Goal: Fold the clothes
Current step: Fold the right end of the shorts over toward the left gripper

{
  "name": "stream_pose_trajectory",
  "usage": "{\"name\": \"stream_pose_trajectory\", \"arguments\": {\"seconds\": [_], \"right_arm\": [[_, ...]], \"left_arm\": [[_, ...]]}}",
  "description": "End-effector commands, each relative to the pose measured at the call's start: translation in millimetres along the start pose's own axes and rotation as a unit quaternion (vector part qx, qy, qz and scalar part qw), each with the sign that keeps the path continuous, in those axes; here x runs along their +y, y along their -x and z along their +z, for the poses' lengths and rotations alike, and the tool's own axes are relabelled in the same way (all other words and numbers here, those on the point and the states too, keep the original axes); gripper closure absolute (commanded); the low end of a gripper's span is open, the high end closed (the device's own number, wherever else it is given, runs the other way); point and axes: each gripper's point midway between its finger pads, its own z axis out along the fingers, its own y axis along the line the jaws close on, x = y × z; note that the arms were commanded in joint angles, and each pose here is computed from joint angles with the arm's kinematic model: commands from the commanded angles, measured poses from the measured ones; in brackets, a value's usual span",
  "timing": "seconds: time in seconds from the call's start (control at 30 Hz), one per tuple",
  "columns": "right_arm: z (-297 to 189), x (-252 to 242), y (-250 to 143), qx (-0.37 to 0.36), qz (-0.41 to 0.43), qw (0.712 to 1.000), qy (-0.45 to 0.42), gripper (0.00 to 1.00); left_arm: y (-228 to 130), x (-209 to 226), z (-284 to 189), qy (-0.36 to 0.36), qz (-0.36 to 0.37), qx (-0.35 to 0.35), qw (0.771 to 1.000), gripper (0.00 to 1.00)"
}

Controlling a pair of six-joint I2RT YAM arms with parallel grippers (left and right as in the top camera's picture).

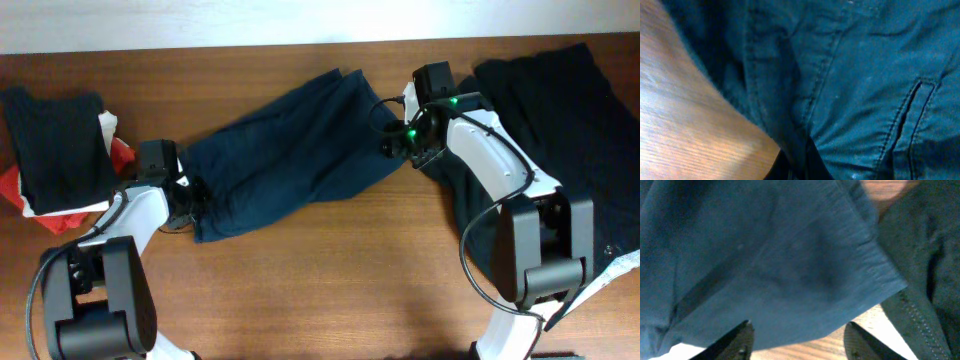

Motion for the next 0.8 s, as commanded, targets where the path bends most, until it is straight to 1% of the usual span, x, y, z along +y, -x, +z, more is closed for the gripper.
{"name": "stream_pose_trajectory", "arguments": {"seconds": [0.0,0.03,0.1,0.13,0.17,0.27,0.37,0.47,0.57,0.6,0.7,0.77], "right_arm": [[-51.2,34.0,9.6,-0.034,-0.093,0.993,0.061,0.48],[-55.1,41.0,6.0,-0.028,-0.104,0.991,0.08,0.53],[-56.0,66.8,-9.7,-0.005,-0.136,0.98,0.149,0.67],[-54.6,76.2,-17.0,0.006,-0.141,0.977,0.161,0.75],[-51.6,86.3,-25.6,0.018,-0.149,0.974,0.167,0.78],[-37.6,126.9,-59.2,0.054,-0.197,0.962,0.182,0.8],[-17.2,159.0,-87.7,0.079,-0.238,0.949,0.193,0.8],[14.5,195.4,-129.7,0.115,-0.273,0.93,0.218,0.81],[36.2,217.3,-151.5,0.127,-0.295,0.919,0.227,0.81],[50.1,231.8,-164.8,0.132,-0.307,0.913,0.233,0.81],[71.8,259.5,-182.2,0.126,-0.324,0.904,0.249,0.8],[71.5,275.8,-188.1,0.113,-0.344,0.895,0.261,0.8]], "left_arm": [[-17.8,-4.5,-25.3,-0.024,0.028,0.035,0.999,1.0],[-14.3,-7.4,-44.9,-0.029,0.026,0.027,0.999,1.0],[-9.4,-16.9,-96.8,-0.039,0.036,0.003,0.999,1.0],[-9.3,-20.4,-118.8,-0.043,0.038,-0.01,0.998,1.0],[-9.5,-23.1,-135.4,-0.048,0.043,-0.023,0.998,1.0],[-11.4,-30.6,-177.6,-0.069,0.055,-0.07,0.994,1.0],[-13.2,-44.7,-204.3,-0.108,0.073,-0.097,0.987,1.0],[-13.7,-51.5,-225.3,-0.125,0.08,-0.118,0.982,1.0],[-10.5,-55.4,-235.3,-0.131,0.083,-0.127,0.98,1.0],[-7.9,-58.4,-243.2,-0.136,0.085,-0.134,0.978,1.0],[-4.8,-61.6,-255.2,-0.139,0.087,-0.144,0.976,1.0],[-4.1,-61.8,-255.4,-0.139,0.087,-0.144,0.976,1.0]]}}
